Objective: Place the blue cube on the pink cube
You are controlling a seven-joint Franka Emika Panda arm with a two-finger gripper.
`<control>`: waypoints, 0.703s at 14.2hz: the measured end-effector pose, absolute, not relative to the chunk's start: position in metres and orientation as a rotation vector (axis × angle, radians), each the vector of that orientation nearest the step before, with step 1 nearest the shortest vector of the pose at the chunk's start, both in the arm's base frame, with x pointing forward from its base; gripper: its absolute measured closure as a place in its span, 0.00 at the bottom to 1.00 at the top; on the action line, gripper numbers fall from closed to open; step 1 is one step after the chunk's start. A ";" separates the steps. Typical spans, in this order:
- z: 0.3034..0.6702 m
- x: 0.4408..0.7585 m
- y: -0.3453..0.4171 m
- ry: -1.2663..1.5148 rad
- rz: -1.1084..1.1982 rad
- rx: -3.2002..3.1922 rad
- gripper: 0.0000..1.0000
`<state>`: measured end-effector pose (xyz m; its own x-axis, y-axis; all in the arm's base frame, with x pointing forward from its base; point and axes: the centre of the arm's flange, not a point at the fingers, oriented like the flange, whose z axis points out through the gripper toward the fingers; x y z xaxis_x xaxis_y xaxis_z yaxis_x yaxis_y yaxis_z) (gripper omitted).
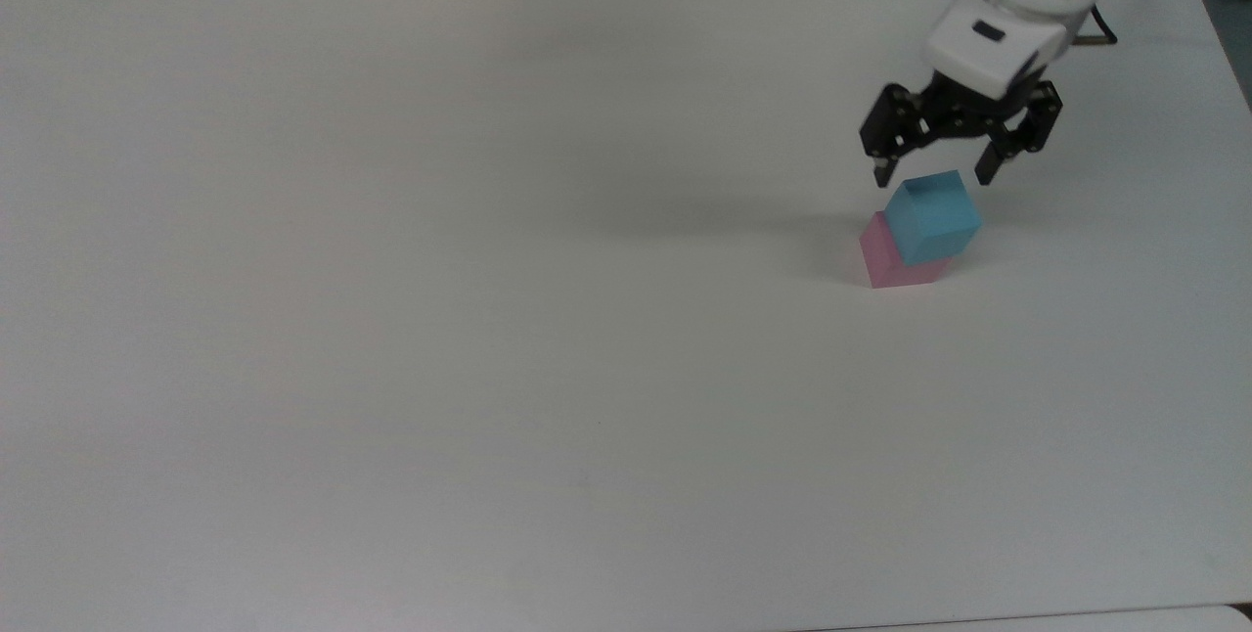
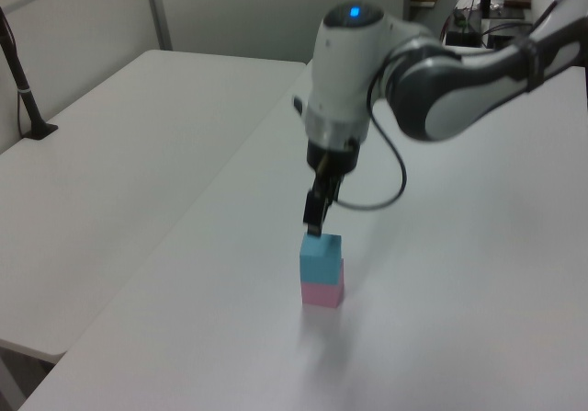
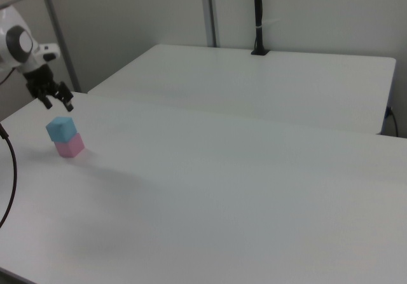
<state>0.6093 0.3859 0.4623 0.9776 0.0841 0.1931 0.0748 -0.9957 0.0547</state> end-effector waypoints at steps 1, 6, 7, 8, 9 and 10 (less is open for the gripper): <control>0.481 0.612 0.369 0.083 0.309 3.073 0.00; 0.580 0.610 0.249 -0.147 0.216 3.084 0.00; 0.607 0.603 0.211 -0.181 0.192 3.103 0.00; 0.622 0.597 0.190 -0.193 0.180 3.110 0.00; 0.644 0.587 0.155 -0.211 0.165 3.117 0.00; 0.655 0.579 0.134 -0.220 0.159 3.115 0.00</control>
<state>0.5795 0.1337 0.6554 0.9849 -0.1393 0.1025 -0.1408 -0.9900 0.0073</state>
